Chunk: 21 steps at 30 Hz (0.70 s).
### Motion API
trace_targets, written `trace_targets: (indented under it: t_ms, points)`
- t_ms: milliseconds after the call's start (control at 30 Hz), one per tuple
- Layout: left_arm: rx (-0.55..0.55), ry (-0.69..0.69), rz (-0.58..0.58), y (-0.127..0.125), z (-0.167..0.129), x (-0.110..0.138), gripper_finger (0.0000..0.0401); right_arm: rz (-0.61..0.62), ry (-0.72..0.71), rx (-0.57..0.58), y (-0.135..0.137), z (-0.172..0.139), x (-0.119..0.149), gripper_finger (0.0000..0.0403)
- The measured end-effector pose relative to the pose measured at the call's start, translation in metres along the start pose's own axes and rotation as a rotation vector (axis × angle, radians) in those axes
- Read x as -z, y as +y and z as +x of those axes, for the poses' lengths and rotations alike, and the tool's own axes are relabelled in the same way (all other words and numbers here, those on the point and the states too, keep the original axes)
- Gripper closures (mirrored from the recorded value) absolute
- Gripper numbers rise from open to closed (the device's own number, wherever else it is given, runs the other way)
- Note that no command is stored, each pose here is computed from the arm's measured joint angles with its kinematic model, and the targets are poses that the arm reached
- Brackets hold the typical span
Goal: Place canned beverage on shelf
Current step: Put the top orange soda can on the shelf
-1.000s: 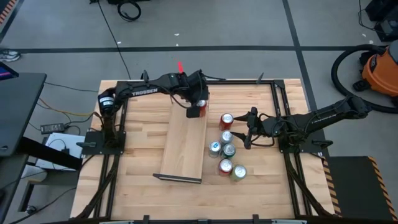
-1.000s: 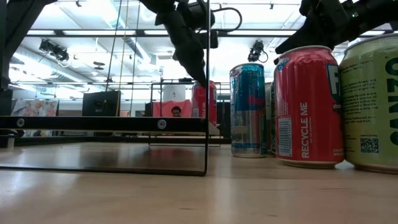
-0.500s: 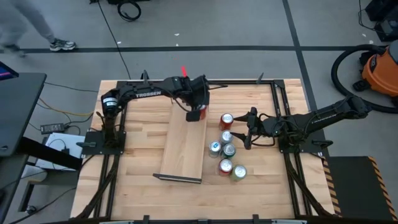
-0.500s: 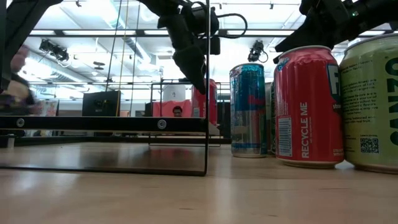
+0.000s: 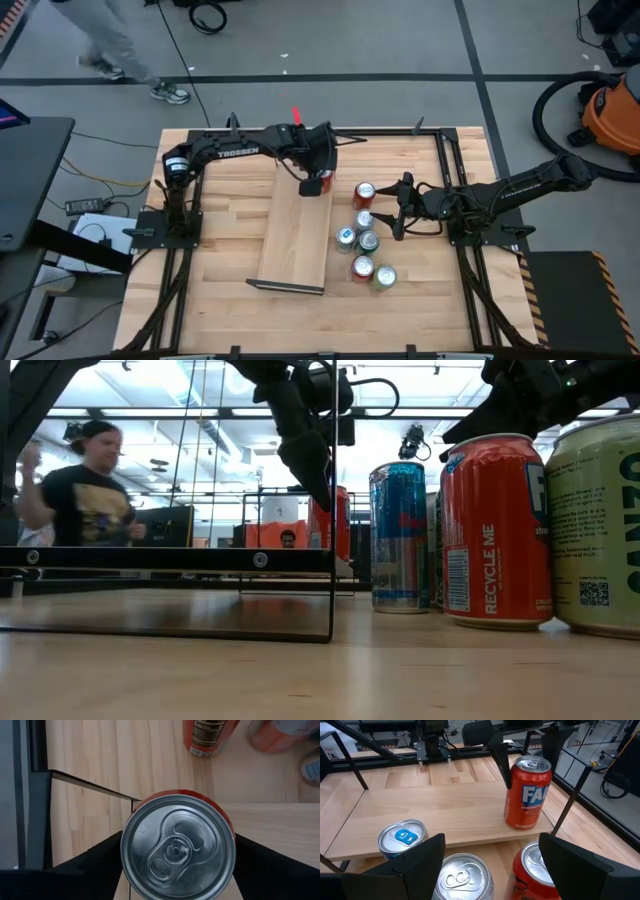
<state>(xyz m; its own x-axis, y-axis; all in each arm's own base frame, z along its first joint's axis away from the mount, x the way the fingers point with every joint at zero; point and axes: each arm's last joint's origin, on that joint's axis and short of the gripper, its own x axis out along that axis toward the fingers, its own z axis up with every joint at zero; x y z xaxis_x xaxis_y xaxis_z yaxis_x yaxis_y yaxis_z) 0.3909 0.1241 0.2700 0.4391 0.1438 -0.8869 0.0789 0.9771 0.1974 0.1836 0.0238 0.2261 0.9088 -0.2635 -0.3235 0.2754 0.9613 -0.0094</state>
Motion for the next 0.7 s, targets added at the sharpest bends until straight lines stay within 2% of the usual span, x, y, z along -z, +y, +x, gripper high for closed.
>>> trace_targets:
  t_ms: [700]
  points:
    - [0.019,0.115,-0.026,-0.005,-0.014,0.012,0.0092,0.0,0.002,-0.007,0.0,0.0,0.0,0.007]
